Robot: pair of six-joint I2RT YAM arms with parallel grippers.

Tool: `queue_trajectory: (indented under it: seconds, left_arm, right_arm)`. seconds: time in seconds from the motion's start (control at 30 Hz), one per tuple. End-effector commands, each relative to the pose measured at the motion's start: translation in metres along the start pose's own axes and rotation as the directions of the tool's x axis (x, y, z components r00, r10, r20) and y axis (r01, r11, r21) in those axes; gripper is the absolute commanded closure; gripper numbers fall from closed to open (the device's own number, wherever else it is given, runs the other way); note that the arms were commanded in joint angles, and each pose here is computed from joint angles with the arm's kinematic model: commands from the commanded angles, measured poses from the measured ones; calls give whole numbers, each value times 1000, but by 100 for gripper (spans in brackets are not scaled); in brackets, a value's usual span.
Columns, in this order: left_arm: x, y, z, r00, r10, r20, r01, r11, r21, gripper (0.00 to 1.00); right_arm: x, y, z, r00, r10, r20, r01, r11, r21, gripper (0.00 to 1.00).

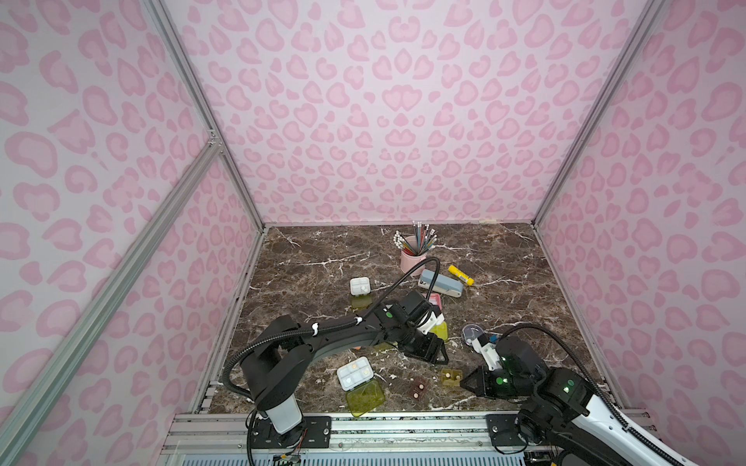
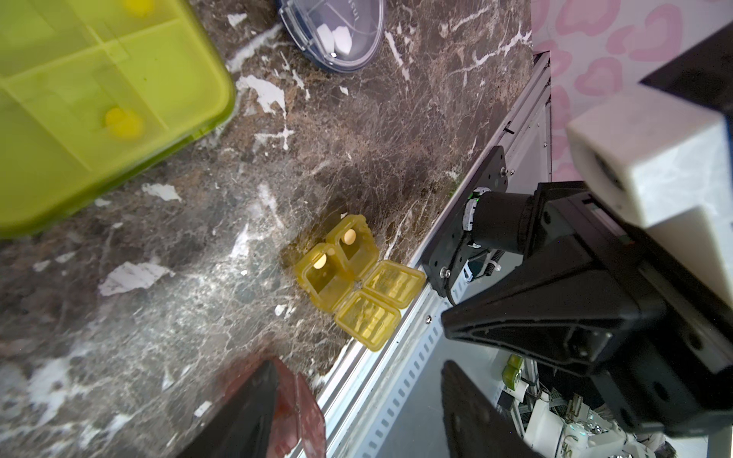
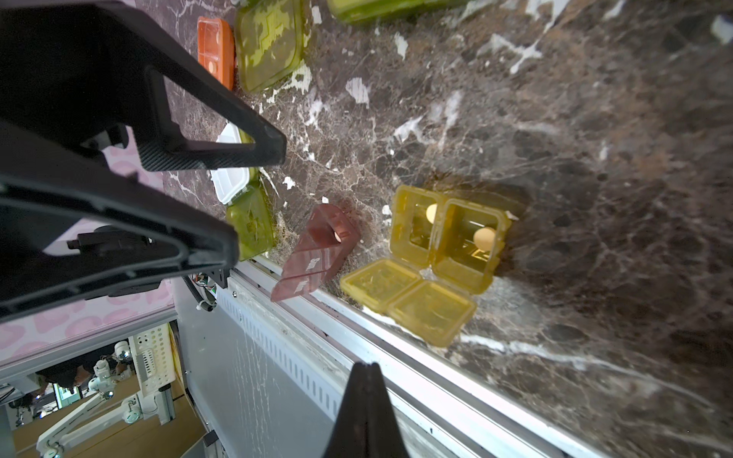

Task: Close pillboxes
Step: Close the lid on the pillbox.

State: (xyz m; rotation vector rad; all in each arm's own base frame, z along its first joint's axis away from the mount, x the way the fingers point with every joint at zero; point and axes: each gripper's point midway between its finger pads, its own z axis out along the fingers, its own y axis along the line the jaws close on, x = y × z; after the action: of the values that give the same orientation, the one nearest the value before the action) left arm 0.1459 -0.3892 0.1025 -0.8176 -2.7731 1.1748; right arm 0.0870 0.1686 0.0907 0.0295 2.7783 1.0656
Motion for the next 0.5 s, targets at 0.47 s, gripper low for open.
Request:
queue_trajectory:
  seconds: [0.47]
  left_arm:
    - [-7, -12, 7, 1000, 24, 1, -24, 999, 42, 36]
  right_arm:
    - [1, -15, 16, 999, -16, -39, 19, 996, 83, 100]
